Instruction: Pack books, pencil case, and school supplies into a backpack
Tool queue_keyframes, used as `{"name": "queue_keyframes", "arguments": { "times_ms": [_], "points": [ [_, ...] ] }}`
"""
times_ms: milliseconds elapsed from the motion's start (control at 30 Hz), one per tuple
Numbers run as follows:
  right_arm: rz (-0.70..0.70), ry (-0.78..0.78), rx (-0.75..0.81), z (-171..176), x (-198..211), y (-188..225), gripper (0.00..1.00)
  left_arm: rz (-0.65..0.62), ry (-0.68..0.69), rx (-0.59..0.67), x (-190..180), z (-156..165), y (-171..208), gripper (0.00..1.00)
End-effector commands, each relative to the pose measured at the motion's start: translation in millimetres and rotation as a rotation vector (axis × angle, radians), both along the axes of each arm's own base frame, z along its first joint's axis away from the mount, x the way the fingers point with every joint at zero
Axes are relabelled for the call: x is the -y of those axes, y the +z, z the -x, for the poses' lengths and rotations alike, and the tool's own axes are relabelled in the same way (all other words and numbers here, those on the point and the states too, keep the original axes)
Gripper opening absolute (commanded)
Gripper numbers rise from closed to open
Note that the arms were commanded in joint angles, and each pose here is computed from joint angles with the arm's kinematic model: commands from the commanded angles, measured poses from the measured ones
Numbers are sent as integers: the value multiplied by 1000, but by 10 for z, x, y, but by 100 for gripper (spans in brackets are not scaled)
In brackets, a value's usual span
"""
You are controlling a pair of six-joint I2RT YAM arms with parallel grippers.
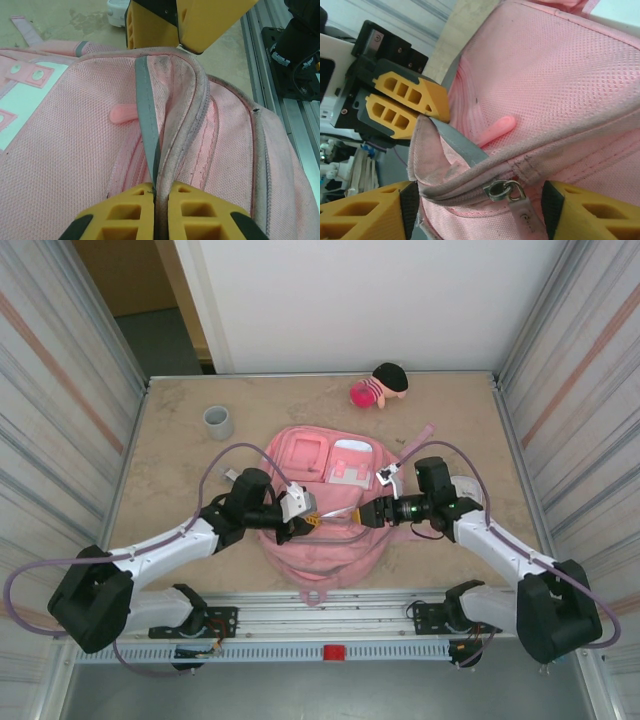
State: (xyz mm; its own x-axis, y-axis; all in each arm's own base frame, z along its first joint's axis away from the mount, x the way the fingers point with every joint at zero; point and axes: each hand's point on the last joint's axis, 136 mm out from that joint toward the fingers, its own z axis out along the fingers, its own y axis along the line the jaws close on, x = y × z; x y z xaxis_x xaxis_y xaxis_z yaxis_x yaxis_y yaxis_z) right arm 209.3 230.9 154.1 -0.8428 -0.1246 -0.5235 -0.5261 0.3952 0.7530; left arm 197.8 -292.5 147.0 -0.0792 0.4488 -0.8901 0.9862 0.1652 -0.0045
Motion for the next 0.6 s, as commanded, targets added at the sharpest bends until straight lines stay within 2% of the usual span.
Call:
{"name": "queue_keyframes", "arguments": {
  "times_ms": [0,233,400,567],
  "points": [
    [-60,52,43,52,-64,226,60,87,-12,62,82,-77,307,11],
    [-21,-37,68,-27,31,188,39,86,-12,61,79,-74,298,10],
    [-20,-52,38,-82,38,130,32,89,-10,61,76,-75,305,11],
    [-23,-48,21,-89,24,107,18,87,-5,66,64,-71,308,11]
  ]
}}
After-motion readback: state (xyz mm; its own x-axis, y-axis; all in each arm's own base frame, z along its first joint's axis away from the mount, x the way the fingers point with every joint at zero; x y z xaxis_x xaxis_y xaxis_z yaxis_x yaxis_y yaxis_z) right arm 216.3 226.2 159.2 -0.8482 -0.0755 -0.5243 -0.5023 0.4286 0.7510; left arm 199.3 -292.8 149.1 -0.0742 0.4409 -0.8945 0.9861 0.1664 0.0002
